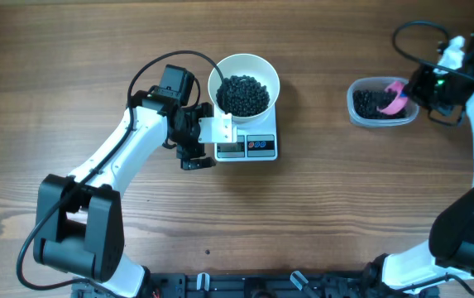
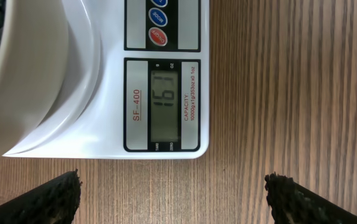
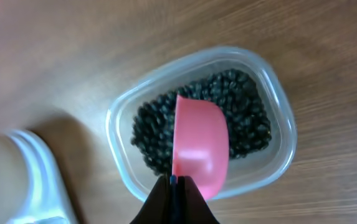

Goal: Scoop item into bowl and weigh 150g on scale

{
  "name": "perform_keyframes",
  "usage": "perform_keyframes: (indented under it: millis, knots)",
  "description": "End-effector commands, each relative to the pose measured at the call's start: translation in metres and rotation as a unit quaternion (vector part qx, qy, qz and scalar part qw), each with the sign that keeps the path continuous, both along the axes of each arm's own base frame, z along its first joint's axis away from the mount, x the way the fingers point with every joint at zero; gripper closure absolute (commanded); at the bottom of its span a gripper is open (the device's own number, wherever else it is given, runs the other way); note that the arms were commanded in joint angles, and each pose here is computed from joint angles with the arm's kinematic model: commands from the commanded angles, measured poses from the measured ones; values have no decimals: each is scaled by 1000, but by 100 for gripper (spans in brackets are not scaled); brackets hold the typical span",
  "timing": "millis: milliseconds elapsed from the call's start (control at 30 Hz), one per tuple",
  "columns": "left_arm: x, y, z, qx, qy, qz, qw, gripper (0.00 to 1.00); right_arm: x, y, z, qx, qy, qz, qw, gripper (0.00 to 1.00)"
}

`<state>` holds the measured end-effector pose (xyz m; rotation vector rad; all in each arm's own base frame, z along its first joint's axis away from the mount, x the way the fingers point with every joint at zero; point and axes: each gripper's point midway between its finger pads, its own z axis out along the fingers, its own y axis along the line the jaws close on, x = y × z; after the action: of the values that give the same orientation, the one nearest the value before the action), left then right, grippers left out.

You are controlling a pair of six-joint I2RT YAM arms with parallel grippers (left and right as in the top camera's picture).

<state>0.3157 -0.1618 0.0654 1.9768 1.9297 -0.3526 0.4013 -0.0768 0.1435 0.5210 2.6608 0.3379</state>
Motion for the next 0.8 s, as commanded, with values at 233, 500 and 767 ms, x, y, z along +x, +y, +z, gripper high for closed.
perform_keyframes:
  millis: [233,500,767]
  knots:
    - [-4,-1,-5,-6,8,-9,1000,0,8,21,23,-364,36,266,892,96]
    - [-4,-1,-5,-6,8,-9,1000,0,13,34,34,-446,48,335,828,96]
    - [-4,-1,-5,-6,8,-9,1000,0,46,60,94,-375,-78,317,868,96]
